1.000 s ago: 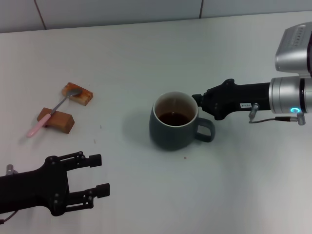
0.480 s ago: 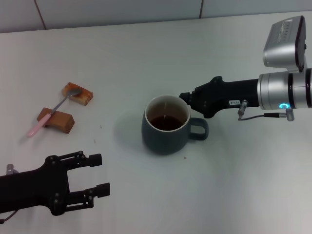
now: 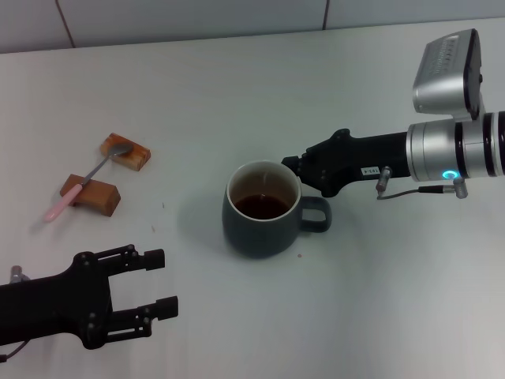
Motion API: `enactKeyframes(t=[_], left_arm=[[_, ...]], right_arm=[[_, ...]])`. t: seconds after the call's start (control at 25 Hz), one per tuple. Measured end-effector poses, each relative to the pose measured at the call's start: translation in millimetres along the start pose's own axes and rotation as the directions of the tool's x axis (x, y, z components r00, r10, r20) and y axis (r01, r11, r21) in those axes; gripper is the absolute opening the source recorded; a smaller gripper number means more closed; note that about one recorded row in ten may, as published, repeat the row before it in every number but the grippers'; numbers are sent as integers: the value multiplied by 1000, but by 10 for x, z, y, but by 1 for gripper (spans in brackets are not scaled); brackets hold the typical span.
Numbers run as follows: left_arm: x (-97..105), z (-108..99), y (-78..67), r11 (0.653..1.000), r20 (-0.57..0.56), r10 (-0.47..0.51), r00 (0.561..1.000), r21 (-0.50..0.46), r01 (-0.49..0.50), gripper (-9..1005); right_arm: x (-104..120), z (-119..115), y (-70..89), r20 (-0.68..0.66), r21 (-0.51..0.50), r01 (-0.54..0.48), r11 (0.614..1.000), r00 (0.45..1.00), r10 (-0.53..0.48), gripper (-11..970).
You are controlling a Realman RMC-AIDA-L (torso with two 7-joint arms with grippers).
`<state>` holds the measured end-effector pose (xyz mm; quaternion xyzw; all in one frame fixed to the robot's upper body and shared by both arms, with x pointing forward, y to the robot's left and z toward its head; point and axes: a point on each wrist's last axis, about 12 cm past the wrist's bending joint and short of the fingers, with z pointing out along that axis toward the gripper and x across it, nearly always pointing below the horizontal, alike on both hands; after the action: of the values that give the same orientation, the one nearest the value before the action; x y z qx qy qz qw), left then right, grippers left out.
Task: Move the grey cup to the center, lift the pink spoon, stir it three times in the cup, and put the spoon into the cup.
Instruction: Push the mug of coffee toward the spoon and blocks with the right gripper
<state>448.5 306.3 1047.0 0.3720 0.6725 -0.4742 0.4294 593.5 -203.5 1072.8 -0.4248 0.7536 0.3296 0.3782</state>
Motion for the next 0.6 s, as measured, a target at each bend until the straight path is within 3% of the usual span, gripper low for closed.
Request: enactKeyframes(t=[0.6], left_arm=[[-5, 2, 12, 1000, 0, 2, 1000, -7, -2, 739]], right_arm=[[-6, -35, -42, 8, 33, 7, 999, 1000, -7, 0]])
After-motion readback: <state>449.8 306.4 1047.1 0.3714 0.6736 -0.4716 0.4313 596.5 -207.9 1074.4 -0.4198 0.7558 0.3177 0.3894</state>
